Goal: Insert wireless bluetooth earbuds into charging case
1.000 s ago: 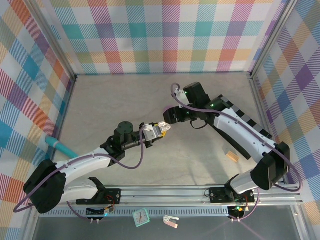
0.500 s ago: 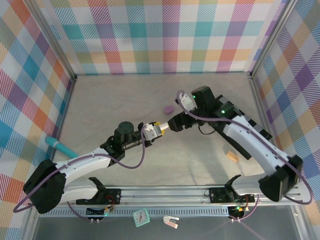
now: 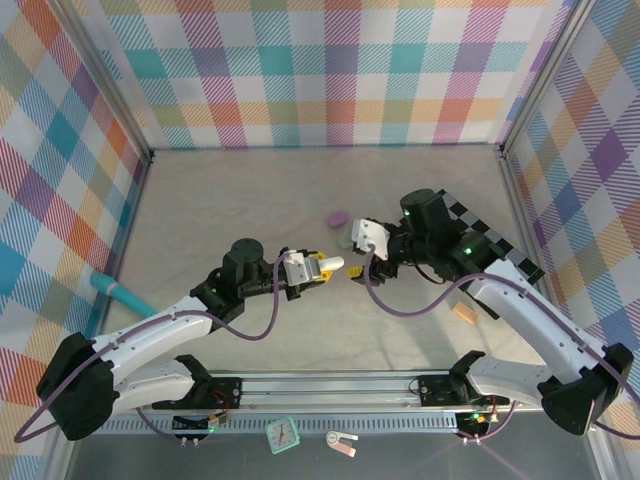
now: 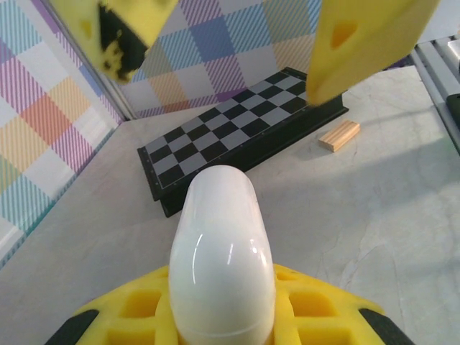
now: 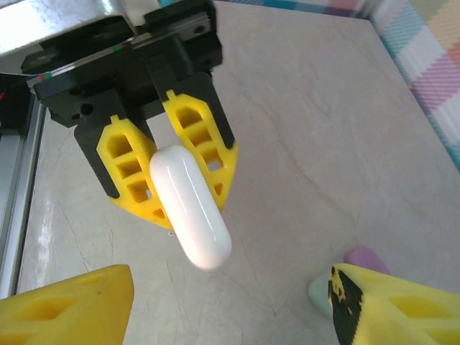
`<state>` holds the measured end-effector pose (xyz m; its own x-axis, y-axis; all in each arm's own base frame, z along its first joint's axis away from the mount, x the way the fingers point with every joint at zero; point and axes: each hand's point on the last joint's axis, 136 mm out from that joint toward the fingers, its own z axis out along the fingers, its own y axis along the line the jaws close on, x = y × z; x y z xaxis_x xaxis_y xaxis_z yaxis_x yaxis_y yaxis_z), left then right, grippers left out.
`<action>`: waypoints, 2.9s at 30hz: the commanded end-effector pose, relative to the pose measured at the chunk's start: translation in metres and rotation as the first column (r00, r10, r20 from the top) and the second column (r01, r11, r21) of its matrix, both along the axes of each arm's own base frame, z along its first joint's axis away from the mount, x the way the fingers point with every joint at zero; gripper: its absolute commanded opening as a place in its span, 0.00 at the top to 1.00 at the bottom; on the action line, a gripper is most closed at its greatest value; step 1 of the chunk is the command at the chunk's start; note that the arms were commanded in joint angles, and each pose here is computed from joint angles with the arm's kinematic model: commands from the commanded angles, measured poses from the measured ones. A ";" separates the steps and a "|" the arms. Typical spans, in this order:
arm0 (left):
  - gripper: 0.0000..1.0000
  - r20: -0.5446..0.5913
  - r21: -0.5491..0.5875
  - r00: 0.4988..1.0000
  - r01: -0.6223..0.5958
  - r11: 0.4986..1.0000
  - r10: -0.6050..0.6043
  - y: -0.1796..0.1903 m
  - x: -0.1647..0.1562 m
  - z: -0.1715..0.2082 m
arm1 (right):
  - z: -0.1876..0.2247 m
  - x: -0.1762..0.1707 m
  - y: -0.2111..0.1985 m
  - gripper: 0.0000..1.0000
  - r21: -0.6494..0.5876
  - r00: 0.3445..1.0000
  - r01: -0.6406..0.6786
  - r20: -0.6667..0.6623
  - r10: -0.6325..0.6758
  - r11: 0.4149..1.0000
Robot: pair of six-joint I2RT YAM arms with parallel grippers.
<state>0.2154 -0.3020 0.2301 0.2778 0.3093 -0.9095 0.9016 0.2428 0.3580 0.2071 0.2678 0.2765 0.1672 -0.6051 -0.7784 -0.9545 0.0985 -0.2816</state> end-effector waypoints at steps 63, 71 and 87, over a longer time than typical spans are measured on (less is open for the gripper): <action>0.00 -0.257 -0.005 0.881 -0.413 0.911 0.398 0.063 0.017 -0.061 | -0.223 0.099 0.021 0.67 -0.303 0.073 0.770 -0.832 -0.549 0.562; 0.00 -0.264 0.054 0.902 -0.341 0.938 0.343 0.058 0.006 -0.067 | -0.225 0.101 0.015 0.53 -0.316 0.107 0.768 -0.793 -0.599 0.557; 0.00 -0.212 -0.057 0.665 -0.740 0.670 0.716 0.145 0.076 -0.043 | -0.109 0.129 -0.060 0.01 0.070 0.487 0.859 -0.412 -0.770 0.507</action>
